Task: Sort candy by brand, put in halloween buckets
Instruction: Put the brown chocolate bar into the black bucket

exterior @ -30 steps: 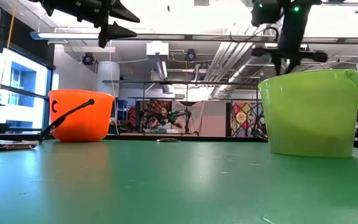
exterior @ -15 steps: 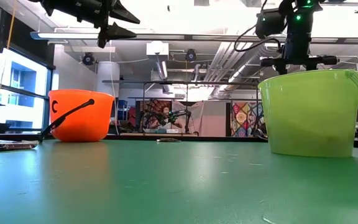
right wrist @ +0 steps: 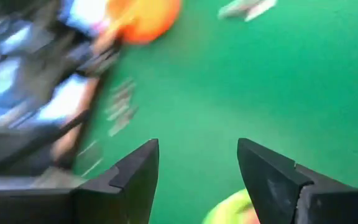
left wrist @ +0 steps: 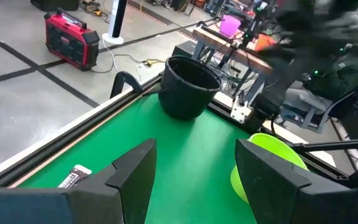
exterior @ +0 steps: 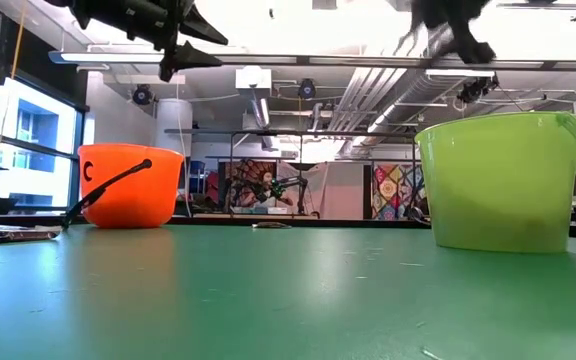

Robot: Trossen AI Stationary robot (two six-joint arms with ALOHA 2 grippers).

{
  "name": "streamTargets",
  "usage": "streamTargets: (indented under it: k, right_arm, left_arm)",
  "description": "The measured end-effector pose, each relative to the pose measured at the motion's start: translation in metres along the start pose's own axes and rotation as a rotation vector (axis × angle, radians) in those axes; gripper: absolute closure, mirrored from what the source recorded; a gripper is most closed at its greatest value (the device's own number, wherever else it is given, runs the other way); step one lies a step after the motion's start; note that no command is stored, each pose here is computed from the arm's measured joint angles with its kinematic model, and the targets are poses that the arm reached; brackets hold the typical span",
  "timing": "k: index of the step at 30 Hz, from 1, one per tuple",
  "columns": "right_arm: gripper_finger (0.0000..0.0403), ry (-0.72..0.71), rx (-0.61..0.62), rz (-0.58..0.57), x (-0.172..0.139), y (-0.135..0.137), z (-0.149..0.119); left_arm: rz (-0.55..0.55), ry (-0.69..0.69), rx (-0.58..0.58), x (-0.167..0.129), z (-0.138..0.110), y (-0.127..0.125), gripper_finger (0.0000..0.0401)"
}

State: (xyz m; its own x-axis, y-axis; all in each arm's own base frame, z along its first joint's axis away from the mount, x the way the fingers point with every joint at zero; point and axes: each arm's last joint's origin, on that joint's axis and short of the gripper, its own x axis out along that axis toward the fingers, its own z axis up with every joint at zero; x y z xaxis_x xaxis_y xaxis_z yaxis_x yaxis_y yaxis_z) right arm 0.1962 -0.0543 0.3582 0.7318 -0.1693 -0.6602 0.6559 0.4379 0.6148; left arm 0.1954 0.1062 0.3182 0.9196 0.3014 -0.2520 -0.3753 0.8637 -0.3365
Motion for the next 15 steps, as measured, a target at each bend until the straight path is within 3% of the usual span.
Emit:
streamTargets:
  k: [2,5,10,15]
  right_arm:
    - [0.0192,0.109,0.0,0.12,-0.002,0.018,-0.019]
    - [0.0192,0.332,0.066,0.161,0.001,0.037,-0.056]
    - [0.0192,0.703,0.122,0.085,0.011,0.058,-0.119]
    - [0.0192,0.98,-0.013,-0.125,0.017,0.059,-0.182]
  left_arm:
    - [0.004,0.016,-0.003,0.003,-0.002,0.001,0.0194]
    - [0.007,0.032,0.004,0.007,-0.004,0.003,0.0194]
    - [0.011,0.059,0.03,0.013,-0.007,0.005,0.0194]
    - [-0.012,0.095,0.023,0.017,-0.011,0.006,0.0194]
